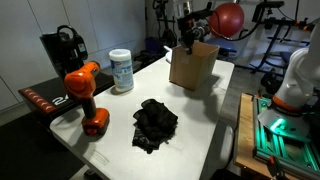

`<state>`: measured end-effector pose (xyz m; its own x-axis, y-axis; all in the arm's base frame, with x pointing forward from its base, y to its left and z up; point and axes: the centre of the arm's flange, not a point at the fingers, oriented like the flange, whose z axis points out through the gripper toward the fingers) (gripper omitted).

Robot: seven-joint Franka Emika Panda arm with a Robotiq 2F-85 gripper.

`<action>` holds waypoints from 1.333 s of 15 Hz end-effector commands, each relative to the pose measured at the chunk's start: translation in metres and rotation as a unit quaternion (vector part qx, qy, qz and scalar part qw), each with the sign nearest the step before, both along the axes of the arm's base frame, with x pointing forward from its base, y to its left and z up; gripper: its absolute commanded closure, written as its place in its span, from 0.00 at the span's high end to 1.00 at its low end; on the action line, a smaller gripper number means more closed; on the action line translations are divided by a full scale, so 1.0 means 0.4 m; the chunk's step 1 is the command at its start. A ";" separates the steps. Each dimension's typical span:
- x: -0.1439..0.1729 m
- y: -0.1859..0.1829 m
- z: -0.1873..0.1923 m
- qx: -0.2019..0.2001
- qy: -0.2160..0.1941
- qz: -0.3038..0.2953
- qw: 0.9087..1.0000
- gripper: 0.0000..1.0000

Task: Flip the cardboard box to the right twice

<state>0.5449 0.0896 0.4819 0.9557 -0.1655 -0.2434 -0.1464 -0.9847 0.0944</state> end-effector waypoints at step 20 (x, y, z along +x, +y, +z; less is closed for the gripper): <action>0.021 0.137 0.094 0.008 -0.039 0.116 0.993 0.69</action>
<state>0.5543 0.1381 0.4967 0.9756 0.0452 -0.2149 0.0556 -0.9975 0.0426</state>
